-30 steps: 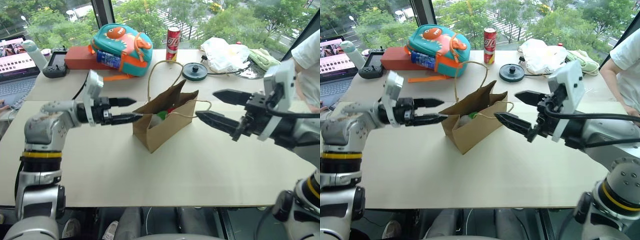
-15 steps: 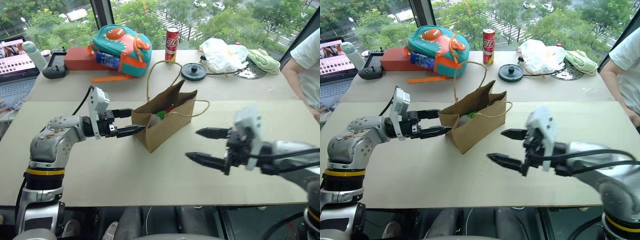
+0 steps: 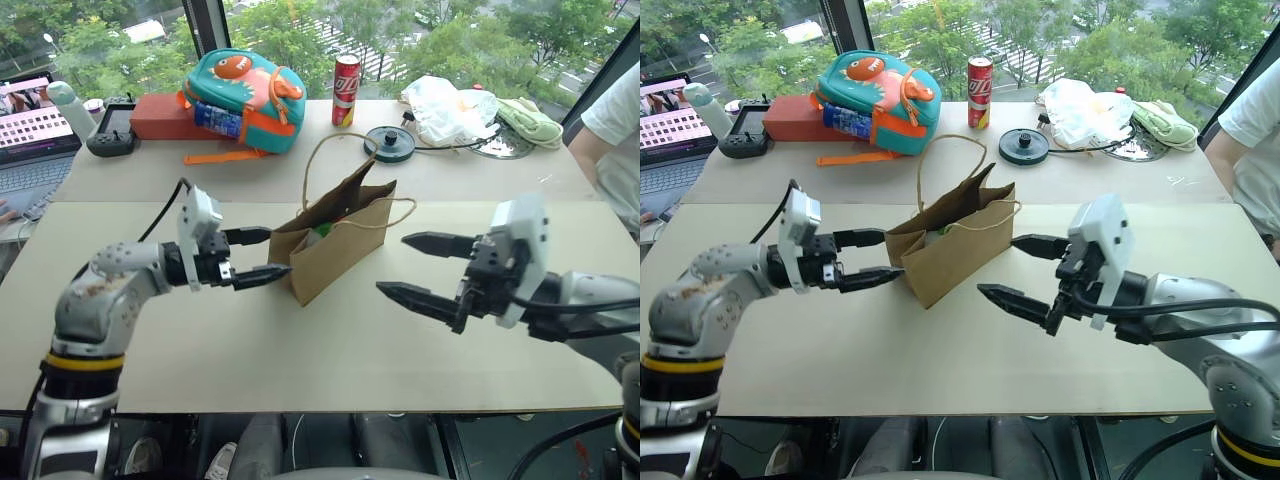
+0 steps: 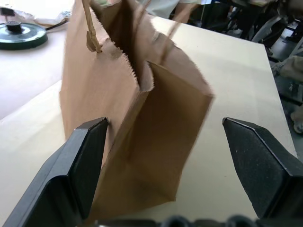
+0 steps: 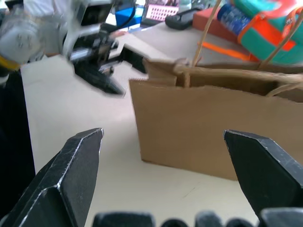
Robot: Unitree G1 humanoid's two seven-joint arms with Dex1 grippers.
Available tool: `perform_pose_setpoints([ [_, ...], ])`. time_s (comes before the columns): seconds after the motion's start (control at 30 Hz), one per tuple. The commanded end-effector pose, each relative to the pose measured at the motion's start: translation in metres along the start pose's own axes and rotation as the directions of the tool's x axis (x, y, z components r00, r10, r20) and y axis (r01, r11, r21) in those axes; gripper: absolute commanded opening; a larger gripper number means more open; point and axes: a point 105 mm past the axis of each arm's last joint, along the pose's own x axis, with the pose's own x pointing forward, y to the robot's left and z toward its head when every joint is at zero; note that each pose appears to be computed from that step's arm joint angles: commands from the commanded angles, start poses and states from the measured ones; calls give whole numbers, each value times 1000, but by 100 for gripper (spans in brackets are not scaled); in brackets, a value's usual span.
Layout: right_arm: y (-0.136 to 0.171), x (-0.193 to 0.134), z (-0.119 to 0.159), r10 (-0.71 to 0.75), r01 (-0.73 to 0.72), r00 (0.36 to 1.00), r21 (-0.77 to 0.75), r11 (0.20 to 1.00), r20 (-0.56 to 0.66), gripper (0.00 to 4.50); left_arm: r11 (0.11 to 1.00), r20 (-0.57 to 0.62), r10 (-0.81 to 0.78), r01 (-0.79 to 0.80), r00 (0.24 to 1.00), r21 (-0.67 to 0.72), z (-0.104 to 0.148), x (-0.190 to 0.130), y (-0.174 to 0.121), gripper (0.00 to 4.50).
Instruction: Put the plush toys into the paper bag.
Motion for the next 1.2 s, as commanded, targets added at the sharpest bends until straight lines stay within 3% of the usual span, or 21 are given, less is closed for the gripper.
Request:
perform_pose_setpoints([
  [0.03, 3, -4, 17, 12, -9, 998, -40, 999, 55, 450, 984, 38, 104, -109, 994, 142, 5, 4, -1, 415],
  [0.2, 5, -3, 20, 22, -20, 998, -37, 999, 53, 450, 961, 86, 210, -222, 974, 167, 2, 7, 4, 415],
  [0.43, 2, 0, 21, 21, -19, 999, -32, 999, 46, 450, 976, 123, 187, -198, 975, 86, -1, 16, -12, 415],
  [0.5, 1, 1, 22, 25, -23, 999, -31, 999, 48, 450, 980, 132, 184, -193, 974, 58, 0, 16, -14, 434],
  [0.83, 4, 10, 18, 54, -53, 998, -21, 998, 34, 450, 954, 122, 280, -290, 952, 78, -5, 29, -6, 434],
  [1.2, -6, 58, -26, 20, -22, 991, -13, 1000, -129, 450, 953, 146, 284, -295, 948, 65, -3, 41, -2, 434],
])
